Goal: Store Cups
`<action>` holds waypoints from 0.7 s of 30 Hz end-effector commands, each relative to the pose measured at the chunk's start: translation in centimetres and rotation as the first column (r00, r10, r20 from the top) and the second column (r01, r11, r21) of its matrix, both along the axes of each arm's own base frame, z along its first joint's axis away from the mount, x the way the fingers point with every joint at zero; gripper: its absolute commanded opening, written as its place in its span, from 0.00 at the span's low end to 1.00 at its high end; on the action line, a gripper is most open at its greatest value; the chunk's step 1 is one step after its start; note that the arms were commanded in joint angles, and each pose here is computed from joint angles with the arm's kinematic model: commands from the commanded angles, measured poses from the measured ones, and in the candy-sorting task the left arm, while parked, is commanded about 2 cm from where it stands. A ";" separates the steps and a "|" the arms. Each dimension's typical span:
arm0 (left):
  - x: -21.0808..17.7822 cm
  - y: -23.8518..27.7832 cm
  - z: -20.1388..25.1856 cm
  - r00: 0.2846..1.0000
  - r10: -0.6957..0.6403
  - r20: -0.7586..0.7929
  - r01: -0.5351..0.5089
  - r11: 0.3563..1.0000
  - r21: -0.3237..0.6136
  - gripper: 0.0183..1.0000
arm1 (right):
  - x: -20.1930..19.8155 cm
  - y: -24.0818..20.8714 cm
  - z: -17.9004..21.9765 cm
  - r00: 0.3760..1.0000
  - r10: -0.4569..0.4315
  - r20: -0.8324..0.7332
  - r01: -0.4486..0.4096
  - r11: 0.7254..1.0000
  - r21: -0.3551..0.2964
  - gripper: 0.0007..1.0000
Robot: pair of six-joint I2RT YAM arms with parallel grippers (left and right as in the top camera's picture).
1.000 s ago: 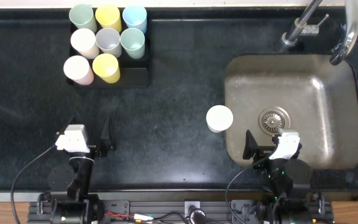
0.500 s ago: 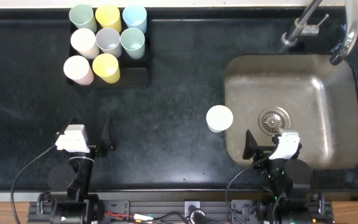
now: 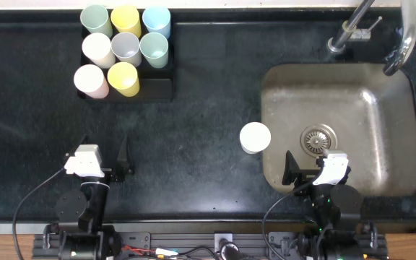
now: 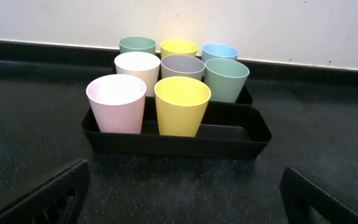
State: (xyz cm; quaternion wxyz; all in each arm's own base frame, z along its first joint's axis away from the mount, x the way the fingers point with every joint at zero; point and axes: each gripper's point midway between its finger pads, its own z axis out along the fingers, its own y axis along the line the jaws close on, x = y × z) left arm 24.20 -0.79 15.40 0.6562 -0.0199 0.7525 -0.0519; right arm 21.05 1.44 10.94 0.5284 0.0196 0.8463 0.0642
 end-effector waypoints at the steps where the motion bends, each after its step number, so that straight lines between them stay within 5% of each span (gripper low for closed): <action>1: 0.0 0.2 0.0 1.000 0.010 0.005 -0.010 1.000 0.020 1.00 | -0.2 0.1 -0.9 1.000 0.002 -0.025 -0.001 1.000 0.005 1.00; 21: 0.0 0.2 0.0 1.000 0.010 0.005 -0.010 1.000 0.020 1.00 | -0.2 0.2 -0.9 1.000 0.008 -0.025 -0.007 1.000 0.009 1.00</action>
